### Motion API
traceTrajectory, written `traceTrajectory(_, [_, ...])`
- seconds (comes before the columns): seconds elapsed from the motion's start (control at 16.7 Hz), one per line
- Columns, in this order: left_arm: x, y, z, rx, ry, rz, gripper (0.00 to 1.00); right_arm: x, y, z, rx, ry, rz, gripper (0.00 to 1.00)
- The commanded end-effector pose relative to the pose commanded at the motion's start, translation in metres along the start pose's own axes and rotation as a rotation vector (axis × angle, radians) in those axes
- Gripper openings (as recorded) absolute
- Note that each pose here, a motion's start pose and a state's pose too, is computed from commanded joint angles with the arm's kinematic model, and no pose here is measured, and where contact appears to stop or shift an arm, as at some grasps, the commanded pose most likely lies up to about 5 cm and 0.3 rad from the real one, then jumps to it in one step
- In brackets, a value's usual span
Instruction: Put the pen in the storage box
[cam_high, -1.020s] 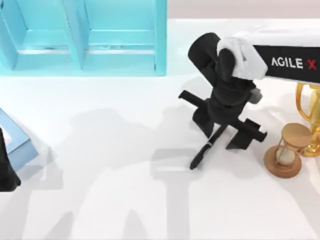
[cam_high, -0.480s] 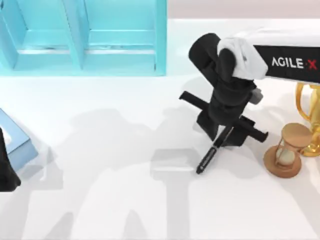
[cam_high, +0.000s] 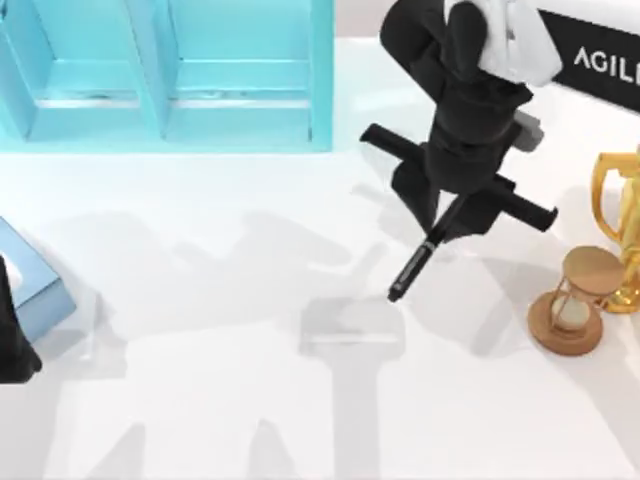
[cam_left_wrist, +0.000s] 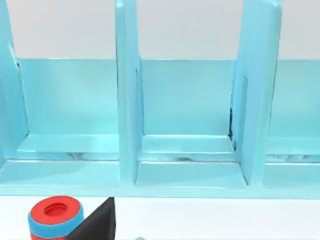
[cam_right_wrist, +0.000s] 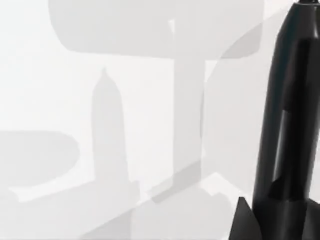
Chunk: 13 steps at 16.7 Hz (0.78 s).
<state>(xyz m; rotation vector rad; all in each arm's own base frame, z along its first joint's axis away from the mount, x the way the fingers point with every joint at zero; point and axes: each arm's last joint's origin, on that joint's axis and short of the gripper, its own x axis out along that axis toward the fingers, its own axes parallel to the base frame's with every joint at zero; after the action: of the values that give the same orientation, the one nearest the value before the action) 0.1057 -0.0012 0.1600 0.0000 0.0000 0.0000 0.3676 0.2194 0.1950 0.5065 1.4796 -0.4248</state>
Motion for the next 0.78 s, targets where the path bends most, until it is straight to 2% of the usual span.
traceTrajectory(0.18, [0.0, 0.0, 0.0, 0.0, 0.0, 0.0, 1.0, -0.021, -0.001, 0.0, -0.002, -0.005, 0.008, 0.0])
traceTrajectory(0.48, [0.0, 0.0, 0.0, 0.0, 0.0, 0.0, 1.0, -0.02, 0.0, 0.0, -0.002, -0.005, 0.01, 0.0])
traceTrajectory(0.6, [0.0, 0.0, 0.0, 0.0, 0.0, 0.0, 1.0, -0.041, 0.0, 0.007, 0.004, -0.041, 0.094, 0.0])
traceTrajectory(0.78, [0.0, 0.0, 0.0, 0.0, 0.0, 0.0, 1.0, -0.098, -0.016, 0.044, 0.062, -0.156, 0.299, 0.0])
